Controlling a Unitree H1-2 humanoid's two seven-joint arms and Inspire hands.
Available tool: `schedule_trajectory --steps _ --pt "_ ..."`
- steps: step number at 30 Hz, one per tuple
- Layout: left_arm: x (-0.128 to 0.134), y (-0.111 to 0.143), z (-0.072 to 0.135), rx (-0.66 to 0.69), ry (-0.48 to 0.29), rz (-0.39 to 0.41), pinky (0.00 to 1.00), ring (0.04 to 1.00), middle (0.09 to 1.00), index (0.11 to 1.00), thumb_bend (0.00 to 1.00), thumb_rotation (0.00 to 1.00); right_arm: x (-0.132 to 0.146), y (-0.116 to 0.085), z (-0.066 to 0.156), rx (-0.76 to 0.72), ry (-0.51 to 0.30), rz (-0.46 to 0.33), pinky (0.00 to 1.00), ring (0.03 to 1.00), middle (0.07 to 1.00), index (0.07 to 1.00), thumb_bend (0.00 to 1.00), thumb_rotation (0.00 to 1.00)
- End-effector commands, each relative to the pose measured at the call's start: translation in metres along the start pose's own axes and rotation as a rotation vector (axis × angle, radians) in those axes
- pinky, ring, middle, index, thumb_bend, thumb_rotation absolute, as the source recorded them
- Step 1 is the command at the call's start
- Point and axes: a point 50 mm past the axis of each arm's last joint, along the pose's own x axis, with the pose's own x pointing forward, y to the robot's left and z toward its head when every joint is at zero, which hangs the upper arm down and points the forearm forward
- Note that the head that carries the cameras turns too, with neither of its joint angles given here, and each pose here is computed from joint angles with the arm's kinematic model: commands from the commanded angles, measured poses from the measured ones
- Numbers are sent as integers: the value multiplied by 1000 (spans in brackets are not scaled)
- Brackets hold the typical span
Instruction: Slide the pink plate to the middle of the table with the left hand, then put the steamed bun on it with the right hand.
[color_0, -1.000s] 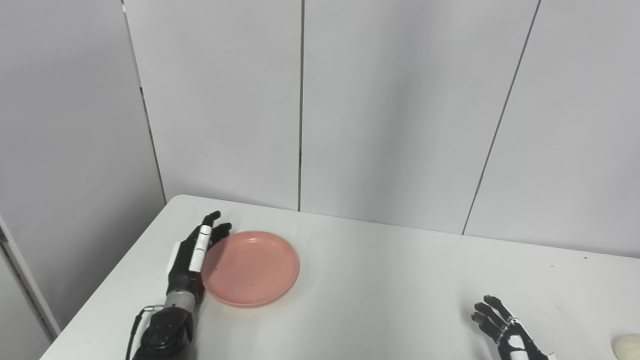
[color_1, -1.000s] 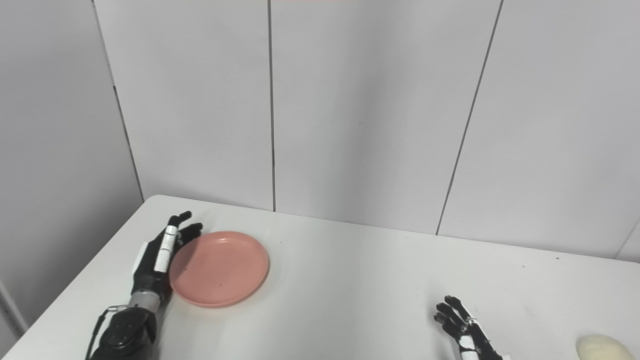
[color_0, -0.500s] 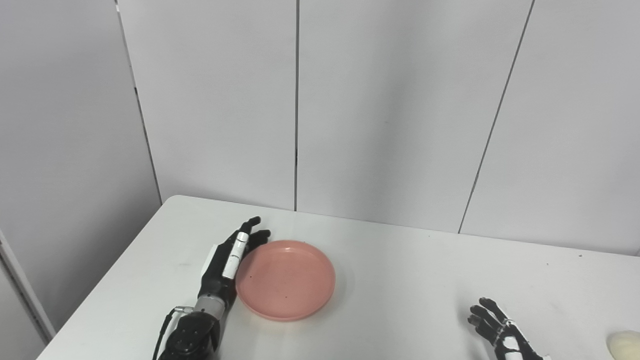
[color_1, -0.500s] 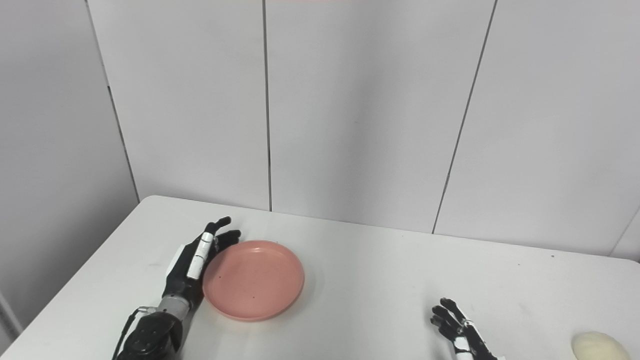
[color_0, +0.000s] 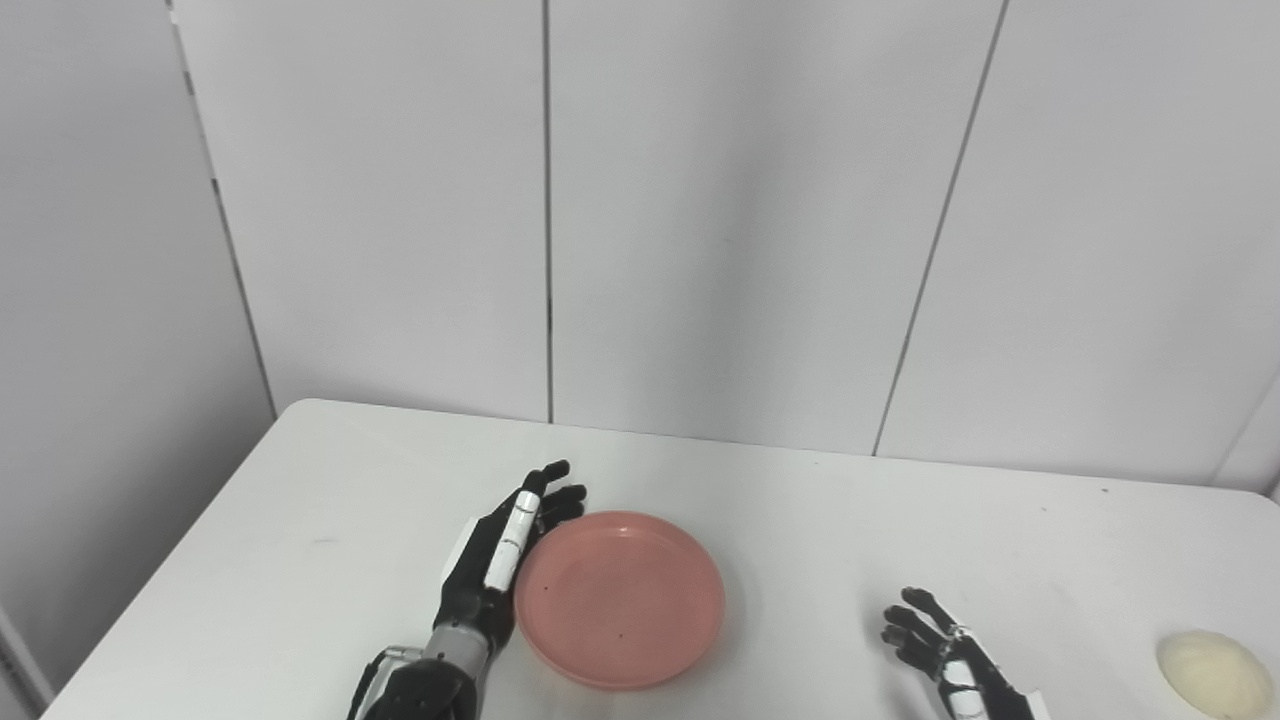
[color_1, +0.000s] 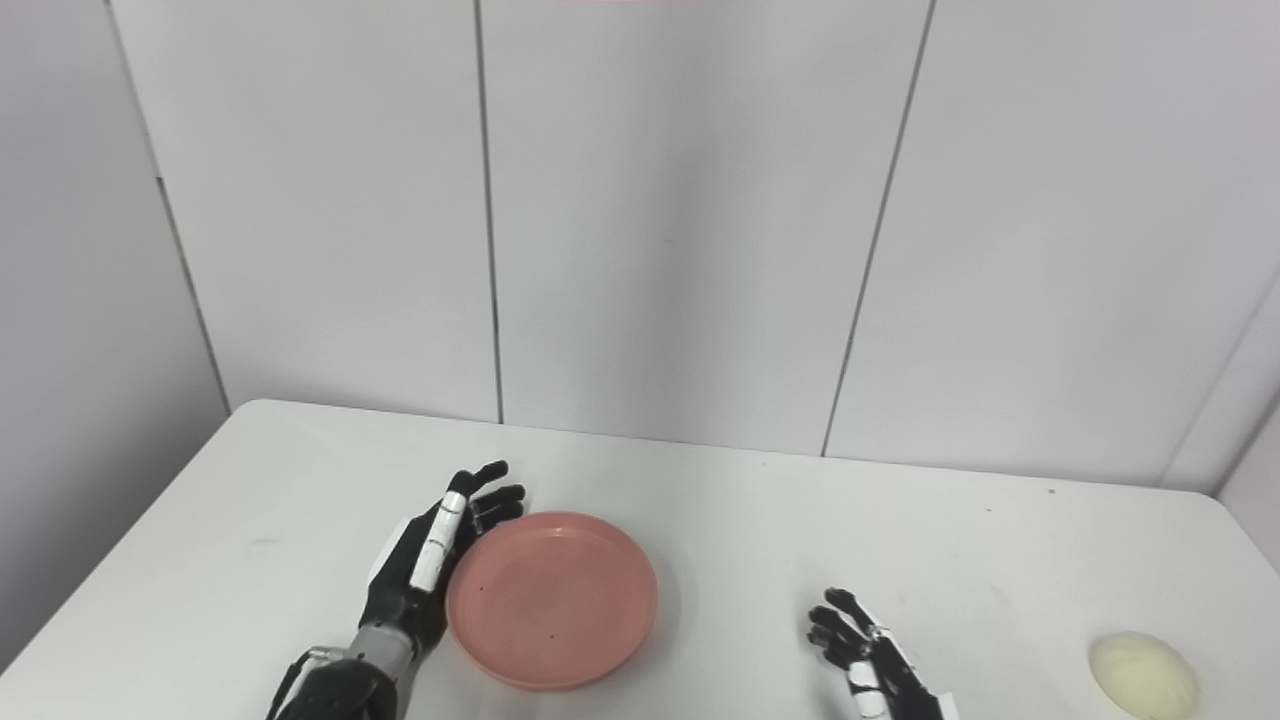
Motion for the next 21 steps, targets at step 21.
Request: schedule_trajectory --steps 21 --pt "-4 -36 7 -27 -50 29 960 898 929 932 660 979 2 55 3 -23 52 -14 791 765 797 823 485 1000"
